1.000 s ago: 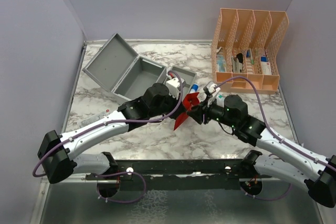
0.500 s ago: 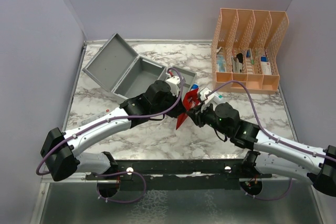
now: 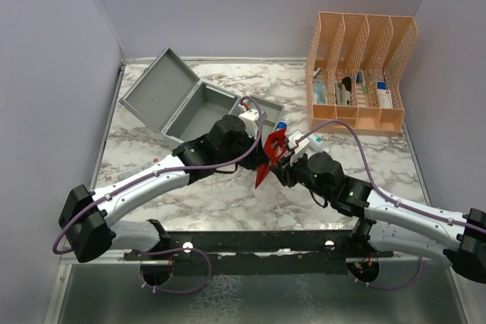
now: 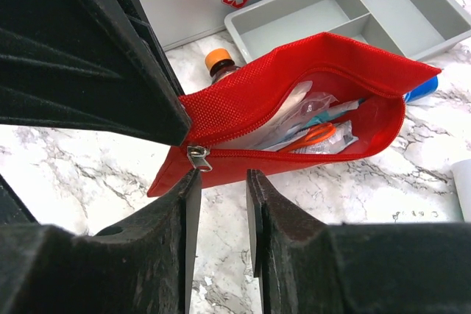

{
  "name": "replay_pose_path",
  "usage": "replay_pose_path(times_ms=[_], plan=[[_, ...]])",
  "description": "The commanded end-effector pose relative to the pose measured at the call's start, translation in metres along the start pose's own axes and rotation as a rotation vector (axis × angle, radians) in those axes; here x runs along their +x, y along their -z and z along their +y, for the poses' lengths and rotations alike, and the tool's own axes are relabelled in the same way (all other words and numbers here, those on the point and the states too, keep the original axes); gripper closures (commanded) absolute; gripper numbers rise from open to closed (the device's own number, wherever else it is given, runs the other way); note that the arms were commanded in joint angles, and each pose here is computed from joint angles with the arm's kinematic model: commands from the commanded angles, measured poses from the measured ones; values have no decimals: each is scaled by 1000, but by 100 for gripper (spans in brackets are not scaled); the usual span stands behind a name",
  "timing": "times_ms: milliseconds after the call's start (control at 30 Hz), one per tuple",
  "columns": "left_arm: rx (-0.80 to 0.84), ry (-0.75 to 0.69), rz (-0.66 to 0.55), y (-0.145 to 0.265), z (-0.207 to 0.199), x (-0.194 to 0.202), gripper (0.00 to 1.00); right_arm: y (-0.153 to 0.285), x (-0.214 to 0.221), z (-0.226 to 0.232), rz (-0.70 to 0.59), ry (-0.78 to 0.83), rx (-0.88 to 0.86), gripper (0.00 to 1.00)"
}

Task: Organize the medicine kit

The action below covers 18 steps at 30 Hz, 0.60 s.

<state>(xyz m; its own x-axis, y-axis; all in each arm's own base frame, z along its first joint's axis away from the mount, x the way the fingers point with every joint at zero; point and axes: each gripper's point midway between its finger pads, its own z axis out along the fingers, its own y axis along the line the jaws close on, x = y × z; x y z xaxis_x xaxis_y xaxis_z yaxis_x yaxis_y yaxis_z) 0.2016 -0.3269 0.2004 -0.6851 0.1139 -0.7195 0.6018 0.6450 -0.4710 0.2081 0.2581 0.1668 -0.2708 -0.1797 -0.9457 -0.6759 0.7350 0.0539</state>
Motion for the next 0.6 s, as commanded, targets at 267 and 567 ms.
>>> replay_pose_path(times_ms=[267, 567], plan=[[77, 15, -47, 7, -18, -16, 100, -5, -8, 15, -48, -45, -60, 63], [91, 19, -41, 8, -19, -12, 100, -15, -15, 8, -60, -55, 0, 87]])
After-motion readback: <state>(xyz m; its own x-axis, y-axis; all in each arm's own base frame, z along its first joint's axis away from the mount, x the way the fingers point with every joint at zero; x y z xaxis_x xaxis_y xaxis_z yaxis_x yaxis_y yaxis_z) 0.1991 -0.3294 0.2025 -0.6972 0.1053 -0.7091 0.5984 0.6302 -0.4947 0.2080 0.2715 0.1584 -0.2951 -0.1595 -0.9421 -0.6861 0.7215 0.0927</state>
